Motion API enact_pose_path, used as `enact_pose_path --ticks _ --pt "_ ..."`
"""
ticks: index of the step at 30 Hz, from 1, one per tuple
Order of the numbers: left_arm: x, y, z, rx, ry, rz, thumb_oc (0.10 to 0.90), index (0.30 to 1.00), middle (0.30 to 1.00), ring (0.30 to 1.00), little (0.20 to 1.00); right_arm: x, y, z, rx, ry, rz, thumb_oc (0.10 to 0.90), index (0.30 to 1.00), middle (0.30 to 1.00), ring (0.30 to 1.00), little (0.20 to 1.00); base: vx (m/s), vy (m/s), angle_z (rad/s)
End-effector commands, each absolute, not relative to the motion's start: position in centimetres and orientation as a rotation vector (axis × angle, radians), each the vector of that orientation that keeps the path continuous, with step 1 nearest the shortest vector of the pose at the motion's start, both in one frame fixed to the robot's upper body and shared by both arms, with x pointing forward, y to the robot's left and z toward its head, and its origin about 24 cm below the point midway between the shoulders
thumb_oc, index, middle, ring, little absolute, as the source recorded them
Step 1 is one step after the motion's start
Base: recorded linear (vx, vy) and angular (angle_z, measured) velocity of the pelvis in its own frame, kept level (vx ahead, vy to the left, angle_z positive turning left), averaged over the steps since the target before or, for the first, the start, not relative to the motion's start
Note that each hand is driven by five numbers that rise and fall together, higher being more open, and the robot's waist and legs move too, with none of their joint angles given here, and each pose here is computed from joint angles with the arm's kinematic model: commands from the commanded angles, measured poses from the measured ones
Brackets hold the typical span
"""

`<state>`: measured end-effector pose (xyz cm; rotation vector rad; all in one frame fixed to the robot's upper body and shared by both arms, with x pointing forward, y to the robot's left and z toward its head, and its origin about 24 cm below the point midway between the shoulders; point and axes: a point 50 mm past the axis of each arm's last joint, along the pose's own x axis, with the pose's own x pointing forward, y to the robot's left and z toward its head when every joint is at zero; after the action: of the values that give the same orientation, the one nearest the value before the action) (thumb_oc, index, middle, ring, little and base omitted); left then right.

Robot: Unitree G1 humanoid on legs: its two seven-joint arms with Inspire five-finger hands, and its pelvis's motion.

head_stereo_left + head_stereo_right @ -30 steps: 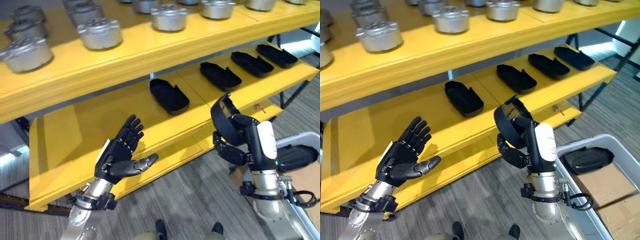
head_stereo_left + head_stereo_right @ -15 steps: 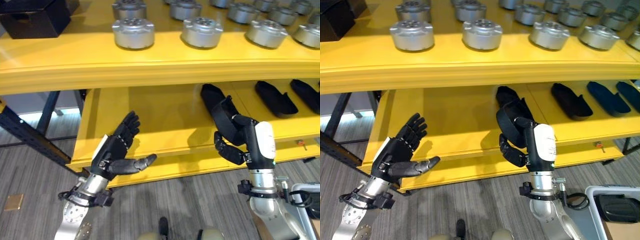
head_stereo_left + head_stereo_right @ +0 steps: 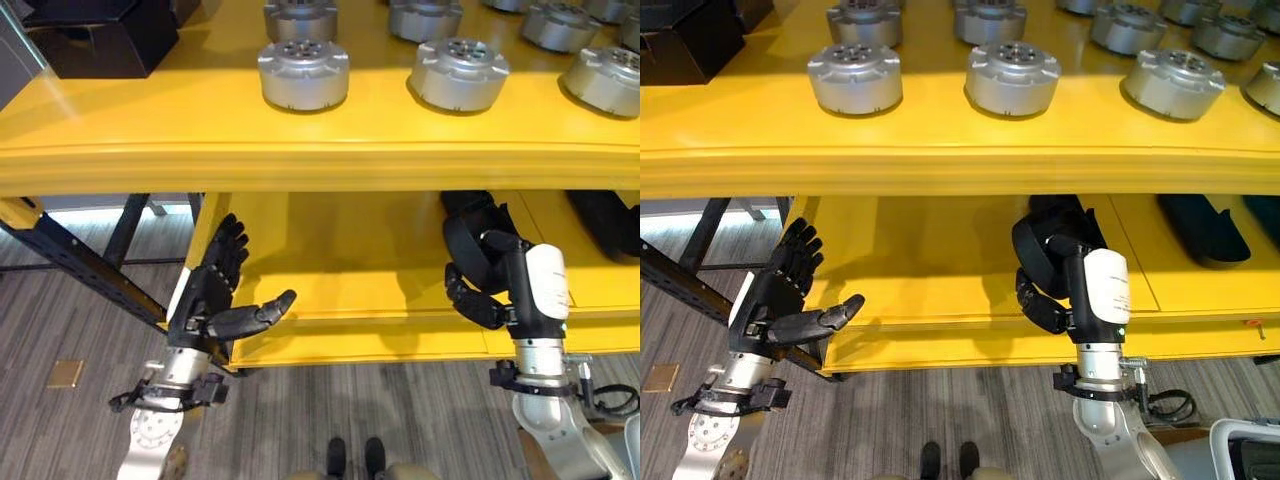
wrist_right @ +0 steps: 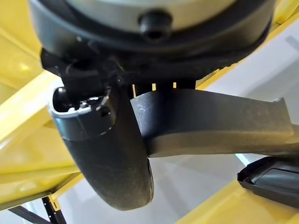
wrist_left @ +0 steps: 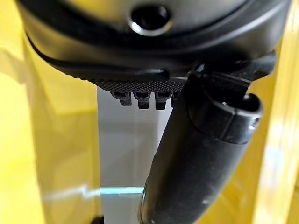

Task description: Move parts from the plastic box to the shelf.

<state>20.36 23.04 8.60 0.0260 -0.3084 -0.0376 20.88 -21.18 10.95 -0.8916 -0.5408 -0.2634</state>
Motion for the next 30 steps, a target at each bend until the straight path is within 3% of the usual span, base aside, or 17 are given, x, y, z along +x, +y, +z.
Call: enact_pose_path --ticks 1,8,19,30 --pt "20.8 23.3 14.0 0.099 -0.632 -0.016 0.9 1.0 1.0 1.0 1.0 21.2 -20.5 17.0 -0.861 -0.92 -0.365 0.4 0.3 0.3 0.3 0.3 0.05 -0.054 0.04" --pt "20.7 23.5 14.1 0.113 -0.619 -0.019 0.9 1.0 1.0 1.0 1.0 21.1 -20.1 17.0 -0.865 -0.932 -0.338 0.4 0.3 0.3 0.3 0.3 0.06 -0.049 0.06" --pt "21.3 22.5 14.1 0.09 -0.616 -0.091 0.9 1.0 1.0 1.0 1.0 20.9 -16.3 17.2 -0.936 -1.158 -0.063 0.4 0.3 0.3 0.3 0.3 0.05 -0.052 0.01" --pt "21.3 22.0 13.9 0.082 -0.598 -0.138 0.9 1.0 1.0 1.0 1.0 21.0 -14.8 16.7 -0.996 -1.209 0.106 0.4 0.3 0.3 0.3 0.3 0.0 -0.043 0.1"
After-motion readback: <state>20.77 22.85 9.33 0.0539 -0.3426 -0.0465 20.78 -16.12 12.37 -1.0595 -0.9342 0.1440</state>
